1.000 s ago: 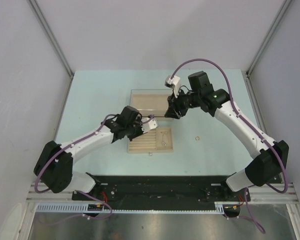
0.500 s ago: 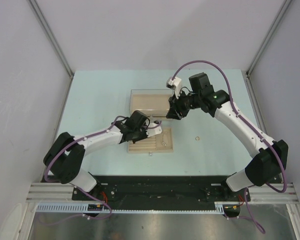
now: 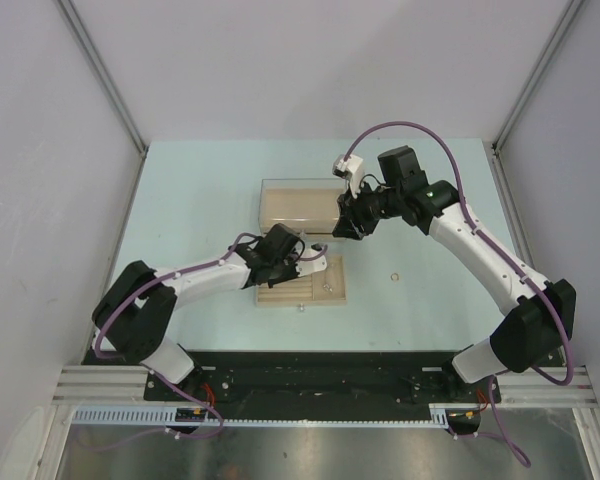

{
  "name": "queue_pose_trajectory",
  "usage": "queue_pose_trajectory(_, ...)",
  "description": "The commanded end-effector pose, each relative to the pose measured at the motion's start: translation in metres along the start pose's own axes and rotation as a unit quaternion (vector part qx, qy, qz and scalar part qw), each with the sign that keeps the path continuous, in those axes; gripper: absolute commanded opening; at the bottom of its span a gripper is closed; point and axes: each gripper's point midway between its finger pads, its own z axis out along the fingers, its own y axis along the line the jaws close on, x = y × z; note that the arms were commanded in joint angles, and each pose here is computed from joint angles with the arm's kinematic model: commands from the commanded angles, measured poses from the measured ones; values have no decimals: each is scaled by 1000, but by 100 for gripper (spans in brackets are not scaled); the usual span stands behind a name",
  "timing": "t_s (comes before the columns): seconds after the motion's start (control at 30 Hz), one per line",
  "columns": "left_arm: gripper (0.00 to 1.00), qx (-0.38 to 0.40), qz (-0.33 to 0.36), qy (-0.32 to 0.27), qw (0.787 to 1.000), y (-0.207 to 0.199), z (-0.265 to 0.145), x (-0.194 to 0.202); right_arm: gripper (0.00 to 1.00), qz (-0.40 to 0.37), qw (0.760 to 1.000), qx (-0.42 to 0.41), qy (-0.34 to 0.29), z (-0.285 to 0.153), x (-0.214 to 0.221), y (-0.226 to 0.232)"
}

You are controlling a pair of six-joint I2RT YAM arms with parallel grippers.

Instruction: Organize the mixed jewelry

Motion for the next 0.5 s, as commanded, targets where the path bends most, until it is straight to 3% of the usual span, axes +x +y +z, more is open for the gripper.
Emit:
queue_pose_trajectory(0.0, 0, -16, 18, -9, 1000, 8, 2, -9, 40, -19, 1000, -2, -24, -10, -12, 5)
queue_pose_trajectory(0.47, 0, -7, 28, -2, 1000, -1, 4, -4, 39, -17, 1000, -1, -20, -8, -10, 4)
